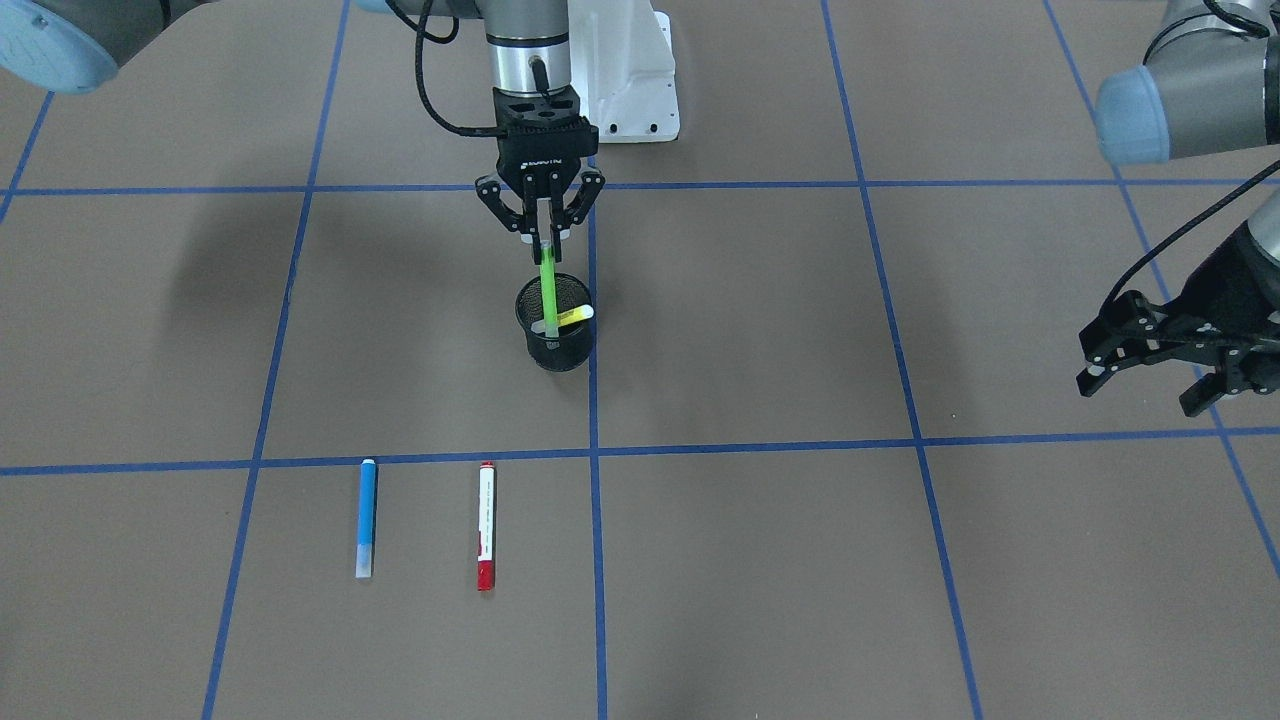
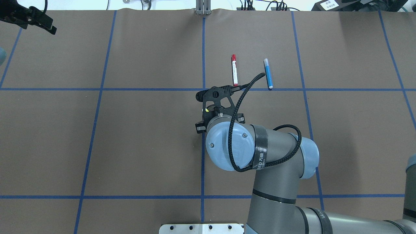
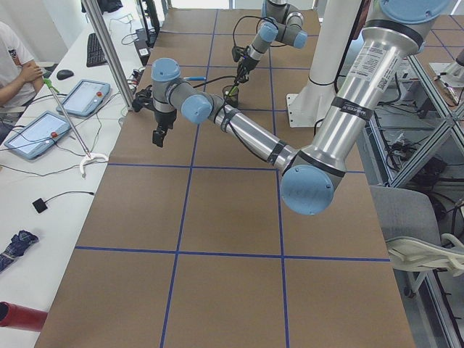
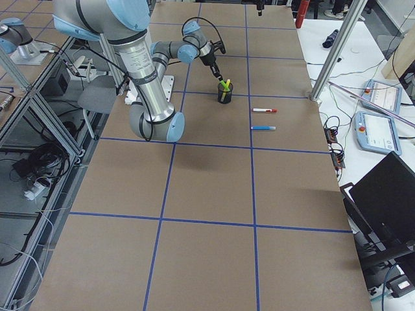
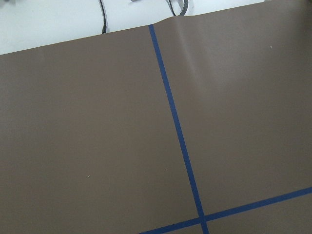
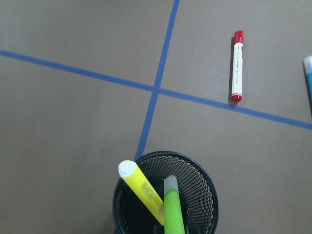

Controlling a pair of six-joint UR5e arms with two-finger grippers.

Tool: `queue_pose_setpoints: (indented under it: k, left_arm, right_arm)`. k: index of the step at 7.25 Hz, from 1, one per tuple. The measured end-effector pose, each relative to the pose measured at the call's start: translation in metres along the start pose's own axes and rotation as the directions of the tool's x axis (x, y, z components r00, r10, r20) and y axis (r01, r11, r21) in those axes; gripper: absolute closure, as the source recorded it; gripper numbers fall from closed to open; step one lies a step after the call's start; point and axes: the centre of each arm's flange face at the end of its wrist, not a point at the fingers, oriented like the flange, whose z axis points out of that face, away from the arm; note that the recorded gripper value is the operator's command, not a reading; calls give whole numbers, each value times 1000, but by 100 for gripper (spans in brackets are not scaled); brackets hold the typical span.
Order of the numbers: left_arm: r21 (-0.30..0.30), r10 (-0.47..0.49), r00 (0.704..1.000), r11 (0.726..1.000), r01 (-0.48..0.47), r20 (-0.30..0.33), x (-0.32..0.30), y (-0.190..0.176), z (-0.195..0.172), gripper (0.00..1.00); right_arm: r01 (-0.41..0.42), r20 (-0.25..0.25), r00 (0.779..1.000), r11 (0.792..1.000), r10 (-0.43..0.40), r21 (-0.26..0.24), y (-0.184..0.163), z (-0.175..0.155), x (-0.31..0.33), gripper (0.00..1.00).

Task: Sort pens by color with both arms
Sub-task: 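Lift the green highlighter out of the cup with the right gripper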

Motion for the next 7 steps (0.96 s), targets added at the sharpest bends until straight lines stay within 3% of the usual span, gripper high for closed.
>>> queue_pose_setpoints:
  k: [2, 5, 7]
  left_arm:
    - [-1, -22, 1000, 1000, 22, -7, 6, -1, 0, 1]
    - [-9, -32, 999, 999, 32, -18, 14, 1, 4, 1]
    - [-10, -31, 999, 999, 31, -20, 16, 2, 4, 1]
  right_arm:
    - [-38, 33, 999, 999, 37, 19, -41, -38, 30, 100]
    - [-89, 90, 992, 996, 88, 8, -92, -97, 61, 100]
    - [-119, 93, 989, 993, 117, 14, -122, -91, 52, 100]
